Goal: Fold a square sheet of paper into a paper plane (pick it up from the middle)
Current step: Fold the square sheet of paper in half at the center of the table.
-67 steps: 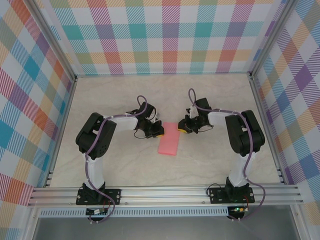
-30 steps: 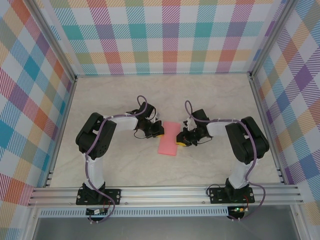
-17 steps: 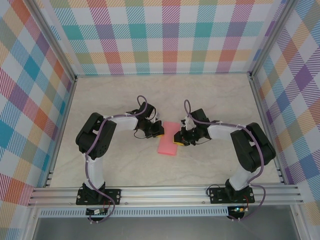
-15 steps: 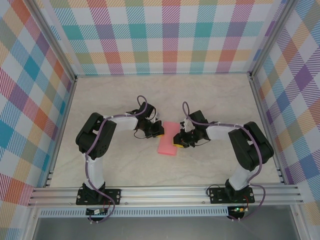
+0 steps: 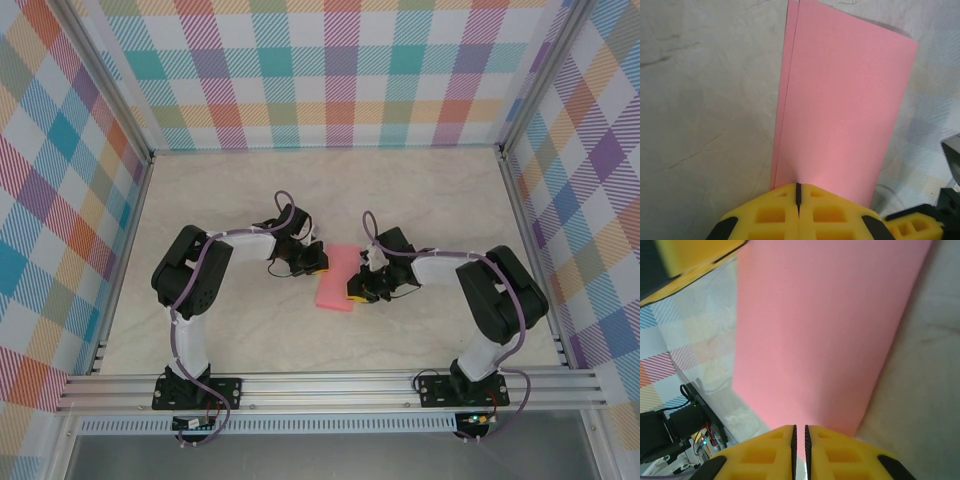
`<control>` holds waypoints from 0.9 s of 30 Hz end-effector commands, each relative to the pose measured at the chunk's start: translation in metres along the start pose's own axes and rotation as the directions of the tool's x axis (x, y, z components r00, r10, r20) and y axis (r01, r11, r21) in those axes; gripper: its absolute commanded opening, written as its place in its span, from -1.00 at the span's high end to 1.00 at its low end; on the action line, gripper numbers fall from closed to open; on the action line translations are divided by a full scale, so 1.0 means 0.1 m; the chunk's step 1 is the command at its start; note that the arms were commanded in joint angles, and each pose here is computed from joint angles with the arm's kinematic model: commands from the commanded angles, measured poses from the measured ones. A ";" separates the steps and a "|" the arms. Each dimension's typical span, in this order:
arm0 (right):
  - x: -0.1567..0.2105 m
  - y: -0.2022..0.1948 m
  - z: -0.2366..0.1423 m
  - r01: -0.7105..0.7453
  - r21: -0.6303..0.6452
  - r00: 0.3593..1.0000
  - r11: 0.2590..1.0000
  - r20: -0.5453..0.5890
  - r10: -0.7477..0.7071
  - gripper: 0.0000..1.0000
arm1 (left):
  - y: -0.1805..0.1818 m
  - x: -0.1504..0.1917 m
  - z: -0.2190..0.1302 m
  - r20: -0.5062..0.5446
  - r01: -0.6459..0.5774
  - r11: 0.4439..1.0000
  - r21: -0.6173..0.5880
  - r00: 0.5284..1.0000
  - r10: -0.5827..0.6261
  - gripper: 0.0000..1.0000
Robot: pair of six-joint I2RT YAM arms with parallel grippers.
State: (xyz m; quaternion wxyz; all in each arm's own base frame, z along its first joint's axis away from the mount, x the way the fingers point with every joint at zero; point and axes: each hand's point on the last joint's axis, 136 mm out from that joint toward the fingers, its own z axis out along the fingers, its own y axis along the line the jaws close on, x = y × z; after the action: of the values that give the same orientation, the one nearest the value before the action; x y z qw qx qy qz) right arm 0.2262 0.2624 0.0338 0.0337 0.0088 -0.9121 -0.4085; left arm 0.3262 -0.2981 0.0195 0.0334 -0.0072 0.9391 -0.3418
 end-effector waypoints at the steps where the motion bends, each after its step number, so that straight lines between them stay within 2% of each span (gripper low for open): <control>1: 0.12 0.01 -0.02 0.000 0.006 1.000 1.000 -0.014 0.000 0.69 | 0.38 0.30 0.11 -0.094 0.066 0.990 -0.127 0.993 -0.078 1.00; 7: 0.32 -0.14 0.18 -0.018 0.038 0.997 0.999 -0.080 0.021 0.70 | 0.38 0.30 0.11 -0.095 0.063 0.990 -0.127 0.993 -0.076 1.00; 10: 0.36 -0.25 0.20 -0.027 0.073 0.996 0.997 -0.079 0.032 0.70 | 0.38 0.30 0.12 -0.094 0.064 0.990 -0.128 0.993 -0.077 1.00; 20: 0.33 0.03 0.01 0.036 0.025 0.999 0.999 -0.041 -0.035 0.68 | 0.38 0.30 0.11 -0.094 0.065 0.990 -0.126 0.993 -0.077 1.00; 27: 0.28 -0.10 0.13 0.023 0.049 0.999 0.999 -0.039 -0.022 0.67 | 0.36 0.29 0.12 -0.091 0.068 0.990 -0.120 0.993 -0.079 1.00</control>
State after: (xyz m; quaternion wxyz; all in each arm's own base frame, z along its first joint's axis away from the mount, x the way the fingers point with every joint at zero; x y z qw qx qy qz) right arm 0.1985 0.2650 0.0319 0.0404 0.0297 -0.9162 -0.3975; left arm 0.3263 -0.2981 0.0195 0.0336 -0.0074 0.9391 -0.3419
